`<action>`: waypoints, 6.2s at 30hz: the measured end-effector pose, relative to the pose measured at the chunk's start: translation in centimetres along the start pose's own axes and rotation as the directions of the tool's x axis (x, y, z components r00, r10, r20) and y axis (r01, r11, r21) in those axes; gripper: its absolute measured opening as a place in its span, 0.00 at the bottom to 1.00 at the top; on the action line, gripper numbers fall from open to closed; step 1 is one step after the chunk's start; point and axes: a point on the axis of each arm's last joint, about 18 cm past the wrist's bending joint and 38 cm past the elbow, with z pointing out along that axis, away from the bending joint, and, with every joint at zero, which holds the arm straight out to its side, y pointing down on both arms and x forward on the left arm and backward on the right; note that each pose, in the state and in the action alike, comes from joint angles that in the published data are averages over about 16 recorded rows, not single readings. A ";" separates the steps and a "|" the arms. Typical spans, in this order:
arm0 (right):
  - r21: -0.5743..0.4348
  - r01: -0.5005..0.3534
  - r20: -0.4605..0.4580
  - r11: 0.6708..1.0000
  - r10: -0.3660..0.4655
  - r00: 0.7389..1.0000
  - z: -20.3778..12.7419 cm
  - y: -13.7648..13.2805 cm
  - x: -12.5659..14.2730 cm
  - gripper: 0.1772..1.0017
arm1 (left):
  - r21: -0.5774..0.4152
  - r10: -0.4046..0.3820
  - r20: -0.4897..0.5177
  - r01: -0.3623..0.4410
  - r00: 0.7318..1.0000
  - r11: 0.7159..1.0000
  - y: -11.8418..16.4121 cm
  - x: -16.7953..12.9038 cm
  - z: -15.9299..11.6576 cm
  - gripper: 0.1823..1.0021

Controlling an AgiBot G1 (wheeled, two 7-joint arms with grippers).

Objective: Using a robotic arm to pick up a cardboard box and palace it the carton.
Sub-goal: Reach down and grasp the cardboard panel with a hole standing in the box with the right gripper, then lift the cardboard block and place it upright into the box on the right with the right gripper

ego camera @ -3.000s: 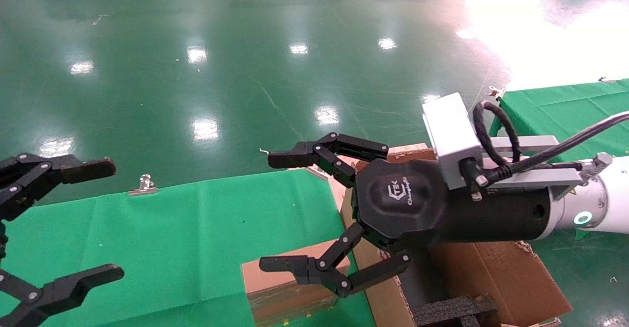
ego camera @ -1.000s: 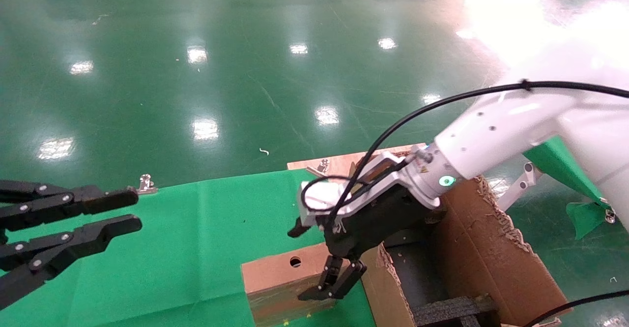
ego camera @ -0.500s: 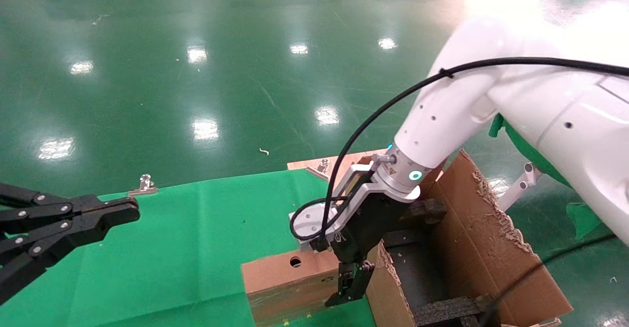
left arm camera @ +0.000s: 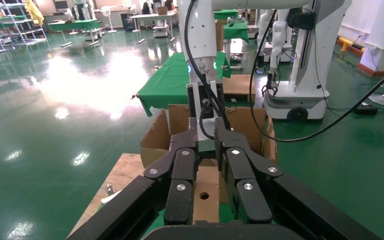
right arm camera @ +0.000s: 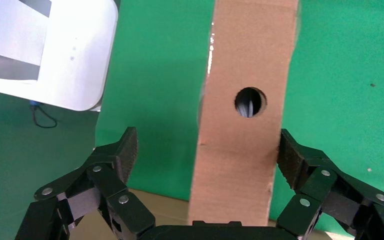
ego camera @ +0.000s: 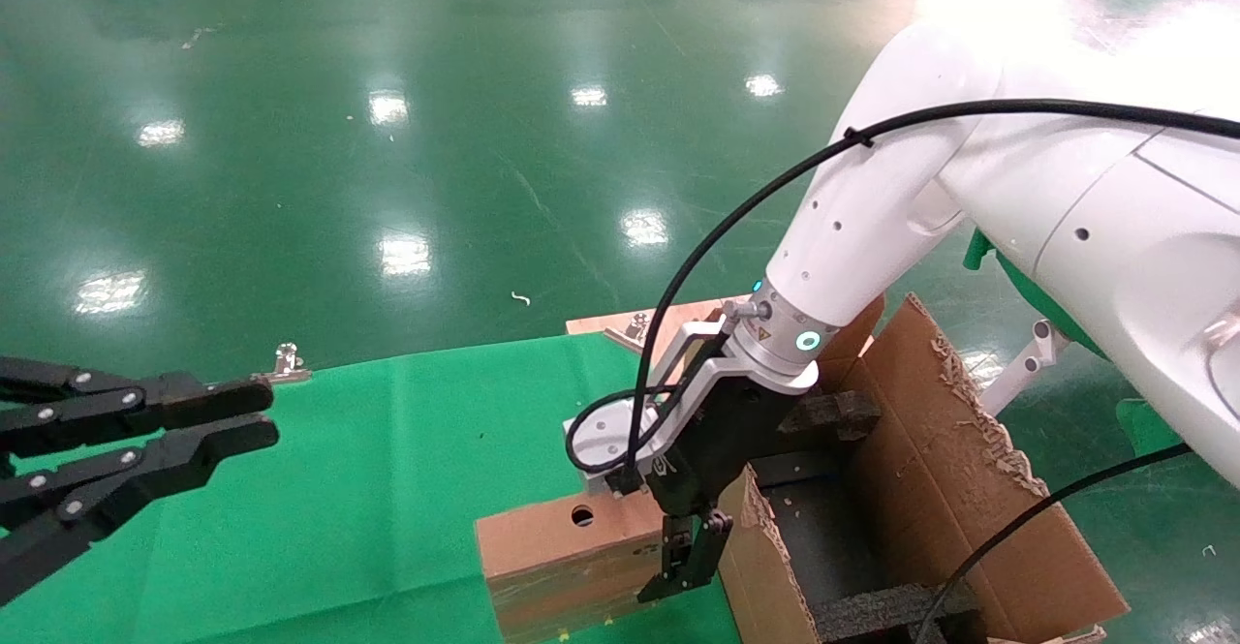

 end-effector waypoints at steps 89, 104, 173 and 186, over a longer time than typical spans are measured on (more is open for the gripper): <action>0.060 -0.514 -0.547 0.856 0.459 0.700 -25.5 13.9 -17.4 0.26 | 0.001 0.000 0.000 0.000 1.000 1.000 0.0 0.0 0.0 1.00; 0.226 -0.686 -0.583 0.691 0.660 0.473 -24.0 15.9 -16.7 0.26 | 0.001 -0.001 0.001 0.001 1.000 1.000 0.0 0.0 0.0 1.00; 0.472 -0.881 -0.459 0.032 0.862 -0.215 -14.4 21.5 -15.1 0.25 | 0.001 -0.001 0.001 0.001 1.000 1.000 0.0 0.0 0.0 1.00; 0.502 -0.865 -0.497 0.017 0.824 -0.273 -14.5 22.9 -14.9 0.25 | 0.001 -0.001 0.001 0.001 1.000 1.000 0.0 0.0 0.0 1.00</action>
